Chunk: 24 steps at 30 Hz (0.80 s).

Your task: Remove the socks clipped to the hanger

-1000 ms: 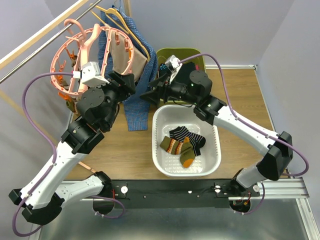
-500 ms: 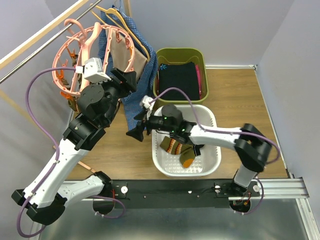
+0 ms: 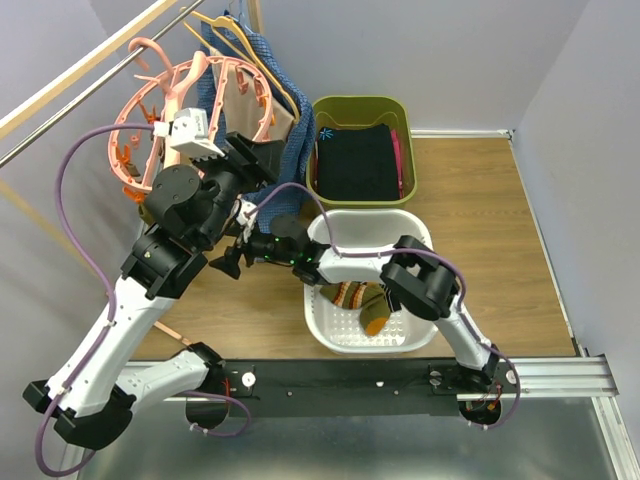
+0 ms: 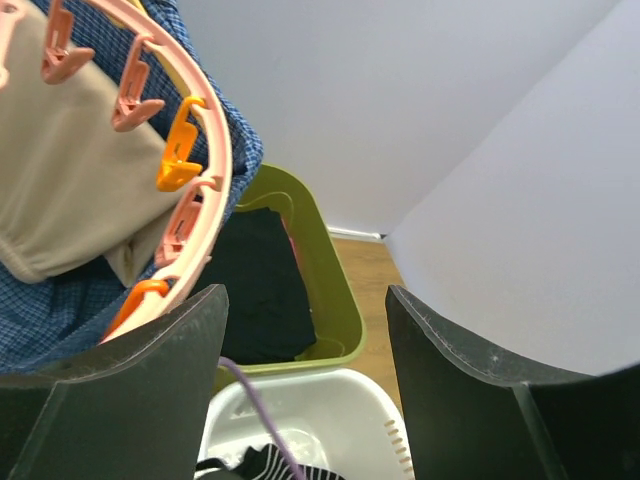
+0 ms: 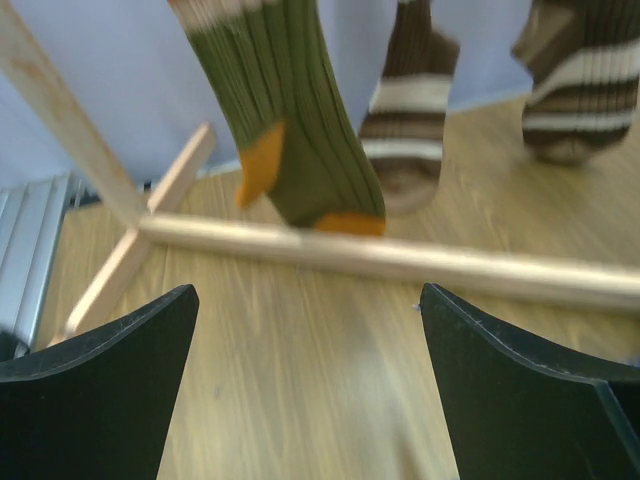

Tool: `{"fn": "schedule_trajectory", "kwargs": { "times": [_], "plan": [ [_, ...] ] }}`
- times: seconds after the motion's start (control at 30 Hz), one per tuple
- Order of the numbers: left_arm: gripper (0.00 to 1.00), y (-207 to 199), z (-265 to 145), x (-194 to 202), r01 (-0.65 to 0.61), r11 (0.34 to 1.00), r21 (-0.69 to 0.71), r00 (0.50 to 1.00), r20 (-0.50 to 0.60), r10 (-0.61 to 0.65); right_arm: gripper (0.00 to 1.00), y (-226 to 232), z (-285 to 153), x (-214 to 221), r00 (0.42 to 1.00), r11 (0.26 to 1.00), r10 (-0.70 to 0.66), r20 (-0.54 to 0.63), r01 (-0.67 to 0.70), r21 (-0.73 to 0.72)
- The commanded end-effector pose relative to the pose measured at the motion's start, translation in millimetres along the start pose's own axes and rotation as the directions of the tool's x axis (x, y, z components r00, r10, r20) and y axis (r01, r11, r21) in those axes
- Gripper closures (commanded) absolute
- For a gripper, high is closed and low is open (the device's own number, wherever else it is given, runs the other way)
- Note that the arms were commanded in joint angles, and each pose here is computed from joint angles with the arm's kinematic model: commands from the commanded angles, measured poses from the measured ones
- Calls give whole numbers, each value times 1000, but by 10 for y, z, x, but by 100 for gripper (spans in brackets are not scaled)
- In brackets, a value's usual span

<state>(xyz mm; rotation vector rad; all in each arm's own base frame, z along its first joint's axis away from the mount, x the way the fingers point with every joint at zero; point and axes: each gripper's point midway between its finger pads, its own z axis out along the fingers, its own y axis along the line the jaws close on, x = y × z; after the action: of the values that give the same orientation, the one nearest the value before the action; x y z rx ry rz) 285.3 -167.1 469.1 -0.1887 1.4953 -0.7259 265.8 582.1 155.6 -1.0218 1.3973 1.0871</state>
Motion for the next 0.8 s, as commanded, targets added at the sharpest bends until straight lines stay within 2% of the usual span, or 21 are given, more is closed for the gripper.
{"fn": "schedule_trajectory", "kwargs": {
  "times": [0.0, 0.13, 0.2, 0.27, 0.3, 0.37, 0.43, 0.5, 0.6, 0.7, 0.73, 0.77],
  "plan": [
    [27, -187, 7, -44, 38, 996, 79, 999, -14, -37, 0, -16, 352, -67, 996, 999, -49, 79, 48, 16],
    [27, -188, 58, -9, 42, 996, 80, 999, -25, -40, 0, 84, 562, -149, 990, 998, -67, 121, 67, 8],
    [27, -205, 79, 5, 45, 995, 87, 999, -31, -42, 0, 102, 658, -37, 993, 998, -60, 106, 60, 5],
    [27, -207, 110, 30, 45, 995, 88, 998, -38, -42, 0, 108, 771, -148, 989, 997, -68, 133, 64, 34],
    [27, -216, 112, 25, 46, 995, 93, 998, -40, -43, 0, 87, 816, -7, 992, 997, -67, 110, 62, 48],
    [27, -229, 110, 9, 48, 994, 97, 998, -39, -45, 1, 13, 896, -109, 988, 992, -82, 134, 67, 111],
    [27, -235, 94, -14, 51, 994, 101, 998, -33, -48, 2, -89, 950, -11, 989, 984, -75, 126, 53, 172],
    [27, -228, 88, -10, 53, 993, 102, 998, -32, -50, 4, -108, 1005, -104, 987, 981, -75, 143, 48, 185],
    [27, -231, 73, -13, 52, 993, 106, 998, -33, -48, 9, -218, 1059, -111, 986, 970, -71, 152, 33, 239],
    [27, -233, 74, -21, 52, 993, 109, 998, -31, -49, 22, -267, 1117, -16, 988, 965, -63, 138, 25, 261],
    [27, -242, 67, -22, 52, 992, 114, 998, -33, -49, 34, -234, 1136, -41, 987, 969, -63, 147, 25, 247],
    [27, -240, 68, -24, 52, 992, 114, 998, -33, -48, 40, -212, 1143, -48, 986, 971, -63, 153, 24, 240]
  ]
}}
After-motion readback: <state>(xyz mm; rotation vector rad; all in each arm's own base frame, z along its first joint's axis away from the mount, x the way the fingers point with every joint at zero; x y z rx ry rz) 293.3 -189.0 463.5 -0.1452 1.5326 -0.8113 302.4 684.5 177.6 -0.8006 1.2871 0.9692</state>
